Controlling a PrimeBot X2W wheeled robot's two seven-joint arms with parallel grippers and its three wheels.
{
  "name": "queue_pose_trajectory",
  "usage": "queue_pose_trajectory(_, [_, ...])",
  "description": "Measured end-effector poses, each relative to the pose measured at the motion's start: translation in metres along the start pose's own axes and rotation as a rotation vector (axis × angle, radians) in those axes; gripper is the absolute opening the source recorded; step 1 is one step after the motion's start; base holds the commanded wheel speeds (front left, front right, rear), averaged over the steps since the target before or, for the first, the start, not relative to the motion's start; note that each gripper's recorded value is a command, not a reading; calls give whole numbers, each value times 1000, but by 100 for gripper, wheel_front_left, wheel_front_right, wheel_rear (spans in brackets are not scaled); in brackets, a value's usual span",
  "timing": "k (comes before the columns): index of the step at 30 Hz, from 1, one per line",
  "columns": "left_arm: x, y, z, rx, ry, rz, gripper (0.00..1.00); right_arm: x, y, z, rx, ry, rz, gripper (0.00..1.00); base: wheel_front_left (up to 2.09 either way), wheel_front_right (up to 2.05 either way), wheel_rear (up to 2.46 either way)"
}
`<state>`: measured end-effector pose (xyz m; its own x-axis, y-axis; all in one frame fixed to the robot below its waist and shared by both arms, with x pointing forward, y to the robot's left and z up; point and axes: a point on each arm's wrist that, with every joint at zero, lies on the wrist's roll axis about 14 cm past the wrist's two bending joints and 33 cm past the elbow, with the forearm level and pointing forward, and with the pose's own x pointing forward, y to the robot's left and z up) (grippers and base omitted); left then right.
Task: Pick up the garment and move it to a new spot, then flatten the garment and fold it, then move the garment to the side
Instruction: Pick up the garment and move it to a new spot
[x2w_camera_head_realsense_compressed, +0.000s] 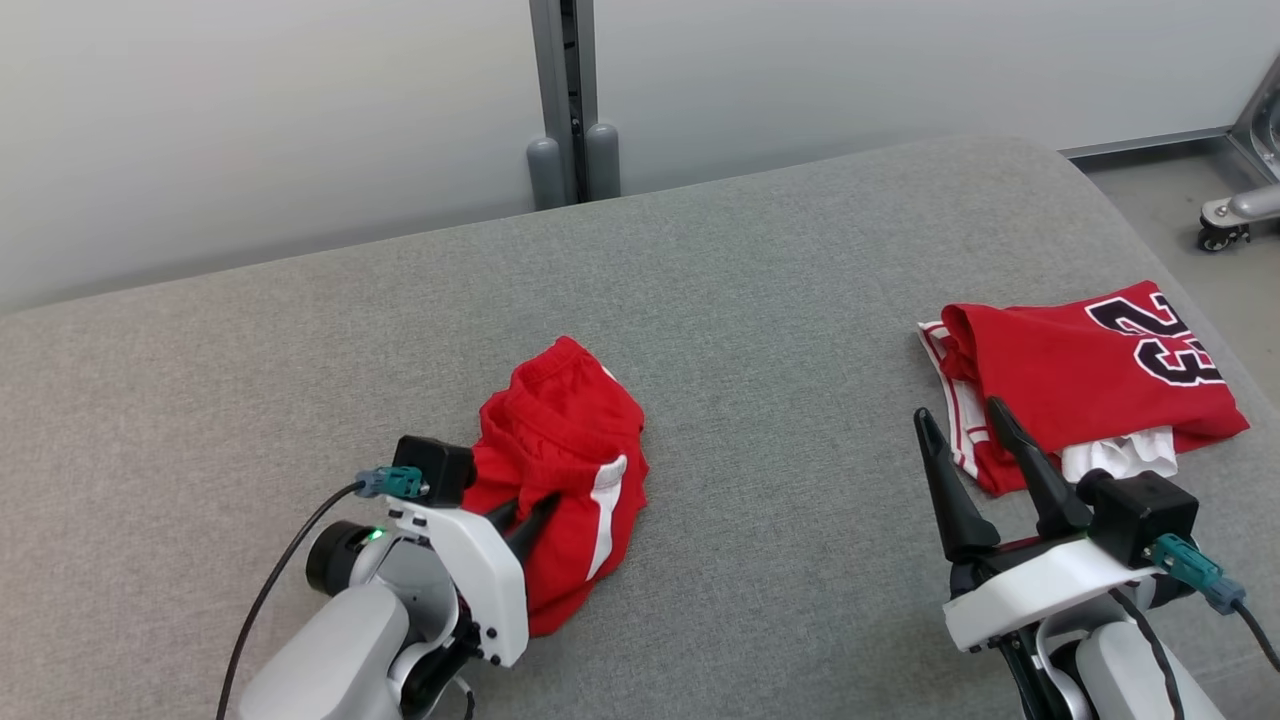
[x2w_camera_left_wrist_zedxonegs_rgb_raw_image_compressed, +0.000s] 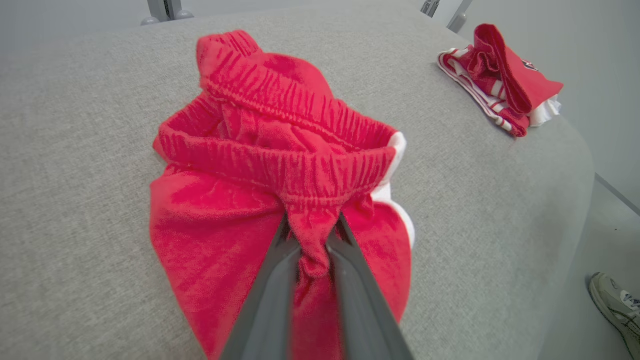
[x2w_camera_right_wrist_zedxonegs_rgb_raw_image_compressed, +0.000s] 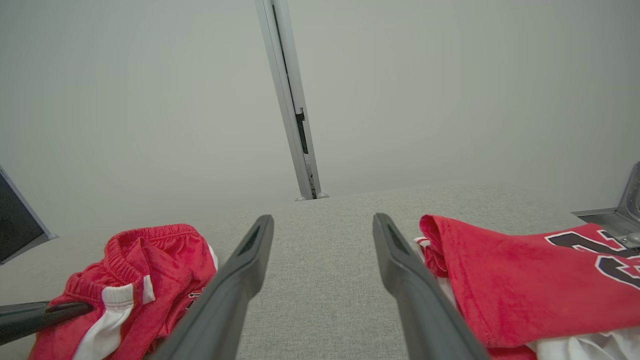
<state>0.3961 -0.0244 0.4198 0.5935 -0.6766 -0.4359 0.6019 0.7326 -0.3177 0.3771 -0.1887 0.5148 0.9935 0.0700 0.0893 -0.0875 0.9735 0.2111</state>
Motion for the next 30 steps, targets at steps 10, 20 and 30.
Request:
queue_pose_trajectory(10, [-3,8,42,70,-151,27,100,1,0,4,-10,-10,8,100,0,0,0])
queue_pose_trajectory(20, [-58,51,119,128,-451,138,100,2,-3,18,-41,-50,15,100,0,0,0])
queue_pose_trajectory(30, [-145,115,100,42,-613,476,100,3,0,21,-40,-68,16,100,0,0,0])
